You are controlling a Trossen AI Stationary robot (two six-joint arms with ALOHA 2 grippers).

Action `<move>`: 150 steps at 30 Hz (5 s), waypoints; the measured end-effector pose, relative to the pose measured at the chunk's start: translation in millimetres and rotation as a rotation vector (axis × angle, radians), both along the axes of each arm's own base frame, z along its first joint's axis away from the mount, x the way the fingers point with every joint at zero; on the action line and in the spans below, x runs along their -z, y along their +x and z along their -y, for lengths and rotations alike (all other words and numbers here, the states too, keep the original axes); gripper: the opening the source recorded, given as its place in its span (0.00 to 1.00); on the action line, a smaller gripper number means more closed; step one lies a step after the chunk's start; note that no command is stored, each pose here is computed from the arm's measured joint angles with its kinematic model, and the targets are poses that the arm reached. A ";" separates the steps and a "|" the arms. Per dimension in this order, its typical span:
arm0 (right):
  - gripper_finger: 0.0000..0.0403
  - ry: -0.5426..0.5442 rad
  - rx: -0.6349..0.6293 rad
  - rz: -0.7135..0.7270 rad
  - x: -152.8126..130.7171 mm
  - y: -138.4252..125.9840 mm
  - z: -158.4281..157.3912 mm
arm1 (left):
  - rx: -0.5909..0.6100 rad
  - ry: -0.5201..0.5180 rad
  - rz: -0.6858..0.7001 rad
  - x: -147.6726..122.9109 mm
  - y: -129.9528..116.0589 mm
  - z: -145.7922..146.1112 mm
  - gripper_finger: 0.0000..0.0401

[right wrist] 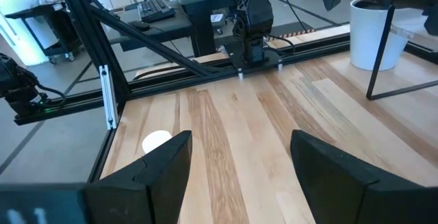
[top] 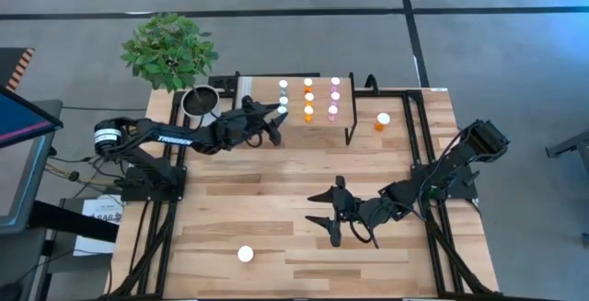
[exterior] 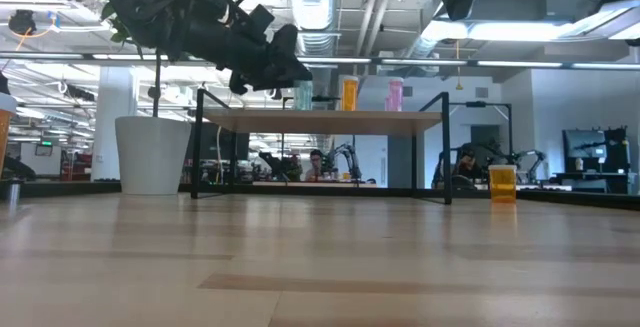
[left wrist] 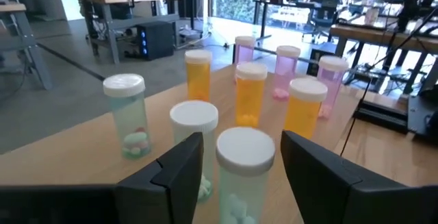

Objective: Pick and place medicine bottles onto shelf by color
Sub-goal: Put the top large orange pill bottle on the shelf

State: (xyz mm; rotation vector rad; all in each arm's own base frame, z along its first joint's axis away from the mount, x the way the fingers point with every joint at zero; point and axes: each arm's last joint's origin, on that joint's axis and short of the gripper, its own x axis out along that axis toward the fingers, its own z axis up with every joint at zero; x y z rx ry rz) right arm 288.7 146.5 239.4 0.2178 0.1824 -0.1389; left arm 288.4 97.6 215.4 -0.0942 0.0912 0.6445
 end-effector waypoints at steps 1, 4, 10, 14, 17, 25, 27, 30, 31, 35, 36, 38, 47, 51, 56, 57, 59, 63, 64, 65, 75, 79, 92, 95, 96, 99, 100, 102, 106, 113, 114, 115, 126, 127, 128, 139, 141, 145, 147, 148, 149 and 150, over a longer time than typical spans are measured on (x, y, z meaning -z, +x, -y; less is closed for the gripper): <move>0.67 0.000 0.000 0.000 0.0 0.0 0.0 | 0.000 -0.002 0.007 -1.7 -0.6 0.5 0.47; 0.67 0.000 0.000 0.000 0.0 0.0 0.0 | 0.003 -0.003 0.009 -7.2 -3.9 2.4 0.47; 0.67 -0.001 -0.001 0.000 0.0 0.0 0.0 | 0.018 -0.003 0.006 -24.2 -15.0 11.9 0.47; 0.67 -0.009 0.000 -0.014 1.4 -0.3 0.2 | 0.055 -0.001 0.012 -39.6 -25.3 25.6 0.47; 0.67 -0.028 0.001 -0.044 0.6 -3.9 2.3 | 0.109 0.014 0.017 -50.8 -32.4 41.7 0.47; 0.67 -0.026 0.207 -0.223 2.0 -36.3 20.1 | 0.251 0.042 0.007 -67.2 -47.9 89.3 0.47; 0.67 -0.014 0.262 -0.257 9.6 -46.3 24.8 | 0.297 0.041 -0.005 -66.8 -49.0 100.3 0.47; 0.67 0.012 0.331 -0.273 21.2 -62.6 33.8 | 0.359 0.040 -0.032 -64.1 -50.1 115.7 0.47; 0.67 0.030 0.346 -0.276 24.5 -67.9 37.3 | 0.366 0.041 -0.044 -63.0 -50.8 120.2 0.47; 0.67 0.096 0.416 -0.271 40.2 -89.6 51.2 | 0.351 0.063 -0.067 -61.4 -54.2 136.2 0.47; 0.67 0.113 0.446 -0.271 45.0 -95.3 55.5 | 0.345 0.080 -0.073 -61.5 -55.2 139.8 0.47; 0.67 0.154 0.512 -0.272 55.9 -105.1 64.0 | 0.329 0.113 -0.087 -61.5 -57.1 145.6 0.47; 0.67 0.243 0.816 -0.388 89.7 -130.3 103.2 | 0.366 0.072 0.001 -26.1 -66.3 134.2 0.47; 0.67 0.235 0.908 -0.428 91.2 -131.5 118.0 | 0.439 0.041 0.086 -12.1 -72.2 127.8 0.47; 0.67 0.234 1.069 -0.459 92.2 -134.5 141.9 | 0.451 0.041 0.096 -9.8 -73.0 124.6 0.47; 0.67 0.237 1.099 -0.461 92.3 -134.8 146.7 | 0.452 0.044 0.099 -10.2 -73.1 124.7 0.47; 0.67 0.240 1.152 -0.466 92.3 -135.3 156.0 | 0.454 0.049 0.095 -10.0 -73.0 124.8 0.47; 0.67 0.239 1.242 -0.478 91.9 -135.7 175.2 | 0.475 0.053 0.094 -10.5 -73.3 125.2 0.47; 0.67 0.234 1.254 -0.482 91.7 -135.4 179.5 | 0.478 0.054 0.096 -10.9 -73.6 125.2 0.47; 0.67 0.230 1.265 -0.484 91.4 -134.8 184.1 | 0.477 0.055 0.102 -11.6 -73.6 125.2 0.47; 0.67 0.179 1.343 -0.513 86.8 -134.7 226.2 | 0.488 0.058 0.141 -20.7 -80.4 124.4 0.47; 0.67 0.198 1.355 -0.532 86.2 -137.6 238.5 | 0.489 0.056 0.132 -21.0 -82.0 124.2 0.47; 0.67 0.268 1.331 -0.550 91.7 -146.7 259.0 | 0.497 0.045 0.131 -20.6 -82.2 124.4 0.47; 0.67 0.297 1.317 -0.533 100.1 -151.1 260.0 | 0.498 0.043 0.131 -20.6 -82.2 124.4 0.47; 0.67 0.305 1.314 -0.533 103.1 -152.9 259.8 | 0.498 0.043 0.131 -20.6 -82.2 124.4 0.47; 0.67 0.312 1.320 -0.514 109.7 -156.7 259.2 | 0.498 0.042 0.130 -20.5 -82.2 124.4 0.47; 0.67 0.311 1.319 -0.509 111.7 -157.6 258.6 | 0.498 0.042 0.130 -20.5 -82.2 124.4 0.47; 0.67 0.307 1.314 -0.503 114.8 -158.9 257.5 | 0.498 0.042 0.130 -20.5 -82.2 124.4 0.47; 0.66 0.279 1.290 -0.490 113.5 -156.3 257.7 | 0.498 0.042 0.130 -20.4 -82.2 124.4 0.47; 0.52 0.255 1.280 -0.476 111.7 -154.6 259.4 | 0.497 0.034 0.134 -20.5 -82.2 124.4 0.47; 0.49 0.255 1.280 -0.476 111.6 -154.6 259.4 | 0.497 0.034 0.133 -20.4 -82.2 124.4 0.47; 0.46 0.255 1.280 -0.475 111.6 -154.6 259.5 | 0.497 0.033 0.134 -20.4 -82.2 124.4 0.47; 0.37 0.253 1.190 -0.477 110.0 -146.7 244.5 | 0.503 0.031 0.133 -20.3 -82.2 124.6 0.47; 0.37 0.260 1.179 -0.475 109.7 -145.8 241.3 | 0.504 0.031 0.133 -20.3 -82.2 124.7 0.47; 0.37 0.266 1.166 -0.475 109.4 -145.0 237.6 | 0.509 0.030 0.134 -20.3 -82.1 124.8 0.47; 0.30 0.353 1.002 -0.462 105.5 -142.1 188.0 | 0.520 0.030 0.132 -20.1 -82.1 125.1 0.47; 0.30 0.320 0.964 -0.474 105.1 -141.3 182.7 | 0.521 0.025 0.134 -20.1 -82.1 125.2 0.47; 0.32 0.234 0.933 -0.511 105.6 -141.6 178.6 | 0.521 0.015 0.138 -20.1 -82.1 125.2 0.47; 0.35 0.206 0.965 -0.525 106.3 -144.4 180.3 | 0.521 0.016 0.138 -20.2 -82.1 125.2 0.47; 0.37 0.194 0.988 -0.529 106.5 -145.8 181.8 | 0.521 0.015 0.138 -20.2 -82.1 125.2 0.47; 0.40 0.187 1.008 -0.532 106.6 -147.0 183.8 | 0.521 0.014 0.138 -20.2 -82.1 125.3 0.47; 0.43 0.186 1.025 -0.532 106.6 -147.7 186.1 | 0.521 0.014 0.139 -20.2 -82.1 125.3 0.47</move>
